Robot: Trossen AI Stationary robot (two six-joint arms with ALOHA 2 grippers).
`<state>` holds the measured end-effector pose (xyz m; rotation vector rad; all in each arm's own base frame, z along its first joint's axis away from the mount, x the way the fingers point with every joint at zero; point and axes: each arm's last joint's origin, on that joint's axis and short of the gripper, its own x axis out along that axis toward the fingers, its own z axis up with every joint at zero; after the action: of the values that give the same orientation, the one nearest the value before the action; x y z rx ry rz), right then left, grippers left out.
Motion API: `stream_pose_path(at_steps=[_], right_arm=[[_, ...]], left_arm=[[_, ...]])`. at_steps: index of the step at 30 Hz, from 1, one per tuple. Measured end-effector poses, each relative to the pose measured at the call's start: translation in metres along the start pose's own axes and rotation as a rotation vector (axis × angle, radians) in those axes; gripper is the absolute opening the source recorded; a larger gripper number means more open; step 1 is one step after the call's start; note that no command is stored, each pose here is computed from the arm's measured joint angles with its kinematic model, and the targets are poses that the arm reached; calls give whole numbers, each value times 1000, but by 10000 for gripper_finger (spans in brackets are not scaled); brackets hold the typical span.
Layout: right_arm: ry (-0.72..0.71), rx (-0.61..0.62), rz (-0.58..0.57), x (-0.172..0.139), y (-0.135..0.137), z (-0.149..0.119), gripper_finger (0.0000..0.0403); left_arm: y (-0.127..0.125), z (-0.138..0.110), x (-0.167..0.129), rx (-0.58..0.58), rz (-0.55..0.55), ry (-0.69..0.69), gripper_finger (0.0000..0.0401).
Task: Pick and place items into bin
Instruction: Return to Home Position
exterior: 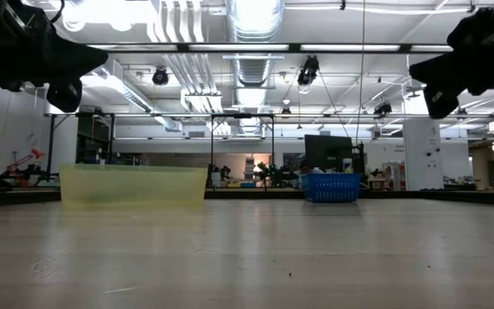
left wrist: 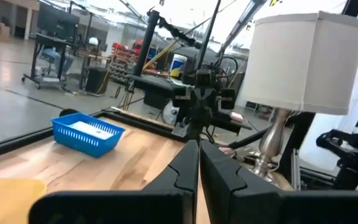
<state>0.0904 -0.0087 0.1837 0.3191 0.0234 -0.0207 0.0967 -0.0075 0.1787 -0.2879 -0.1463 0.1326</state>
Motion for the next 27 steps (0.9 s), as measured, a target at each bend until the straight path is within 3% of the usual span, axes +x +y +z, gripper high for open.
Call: stream_pose_path(at_steps=[3, 9, 27], right_arm=[[-51, -31, 16, 7, -5, -15, 8], [-45, -109, -55, 8, -7, -16, 8], [-48, -119, -55, 8, -7, -15, 8]], left_arm=[[0, 0, 0, 1, 1, 2, 0], [0, -3, 1, 9, -10, 31, 0], [2, -12, 1, 47, 6, 115, 0]])
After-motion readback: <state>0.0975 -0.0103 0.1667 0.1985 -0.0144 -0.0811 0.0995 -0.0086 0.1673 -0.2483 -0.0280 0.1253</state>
